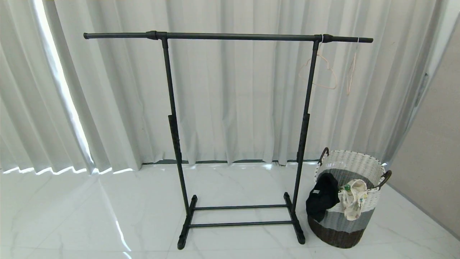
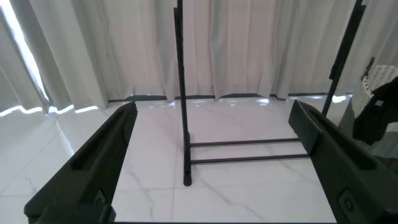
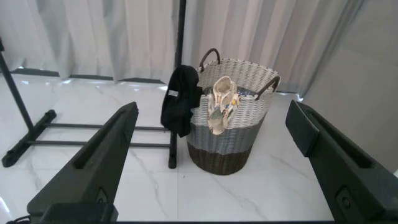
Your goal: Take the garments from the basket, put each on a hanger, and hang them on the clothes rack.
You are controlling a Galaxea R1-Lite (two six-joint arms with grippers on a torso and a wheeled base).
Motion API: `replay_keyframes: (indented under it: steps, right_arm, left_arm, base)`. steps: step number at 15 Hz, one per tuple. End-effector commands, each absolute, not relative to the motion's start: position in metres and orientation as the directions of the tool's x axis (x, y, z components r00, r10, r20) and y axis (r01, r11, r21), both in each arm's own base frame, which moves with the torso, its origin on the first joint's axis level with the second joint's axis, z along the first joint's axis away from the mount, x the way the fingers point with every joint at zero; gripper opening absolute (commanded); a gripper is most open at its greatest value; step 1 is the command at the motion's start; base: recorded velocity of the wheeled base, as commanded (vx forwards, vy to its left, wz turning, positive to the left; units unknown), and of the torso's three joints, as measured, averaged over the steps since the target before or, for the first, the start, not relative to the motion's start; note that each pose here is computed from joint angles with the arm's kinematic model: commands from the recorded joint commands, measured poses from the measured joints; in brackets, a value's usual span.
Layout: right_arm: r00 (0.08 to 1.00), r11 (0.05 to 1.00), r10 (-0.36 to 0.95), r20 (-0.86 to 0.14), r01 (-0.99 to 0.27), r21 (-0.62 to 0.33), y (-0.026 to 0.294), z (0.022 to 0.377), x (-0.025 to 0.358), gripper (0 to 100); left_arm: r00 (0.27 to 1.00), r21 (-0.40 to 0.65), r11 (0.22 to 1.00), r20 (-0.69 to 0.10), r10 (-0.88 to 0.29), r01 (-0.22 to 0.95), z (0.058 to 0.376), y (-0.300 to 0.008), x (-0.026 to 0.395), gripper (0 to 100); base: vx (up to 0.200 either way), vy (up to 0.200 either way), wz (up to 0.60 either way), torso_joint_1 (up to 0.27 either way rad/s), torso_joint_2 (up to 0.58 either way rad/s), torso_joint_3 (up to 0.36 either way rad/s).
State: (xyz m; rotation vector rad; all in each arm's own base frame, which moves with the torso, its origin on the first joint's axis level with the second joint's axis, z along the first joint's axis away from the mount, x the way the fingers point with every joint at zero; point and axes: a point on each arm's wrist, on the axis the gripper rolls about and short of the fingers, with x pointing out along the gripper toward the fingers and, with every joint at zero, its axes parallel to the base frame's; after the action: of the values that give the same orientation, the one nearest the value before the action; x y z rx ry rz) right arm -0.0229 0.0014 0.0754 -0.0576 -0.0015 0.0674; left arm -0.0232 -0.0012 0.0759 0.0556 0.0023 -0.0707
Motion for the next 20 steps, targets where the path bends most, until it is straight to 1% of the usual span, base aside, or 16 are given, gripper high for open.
replay_keyframes:
  steps: [1,14,20]
  right_arm:
    - [0.998,0.996,0.067,0.000,-0.067,-0.058,0.0014,0.0755,-0.0229,100]
    - [0.998,0.996,0.069,0.000,-0.069,-0.058,0.0015,0.0755,-0.0229,100]
    - [0.998,0.996,0.069,-0.002,-0.069,-0.058,0.0015,0.0753,-0.0229,100]
  left_arm:
    - [0.997,0.056,0.996,-0.006,-0.071,0.071,0.0758,-0.0012,-0.0231,100]
    - [0.997,0.052,0.996,-0.006,-0.071,0.071,0.0758,-0.0012,-0.0231,100]
    - [0.997,0.039,0.997,-0.006,-0.071,0.071,0.0758,-0.0012,-0.0231,100]
  base:
    - [0.200,0.000,0.00,0.007,0.00,0.002]
    - [0.200,0.000,0.00,0.002,0.00,0.001]
    - [0.000,0.000,0.00,0.000,0.00,0.000]
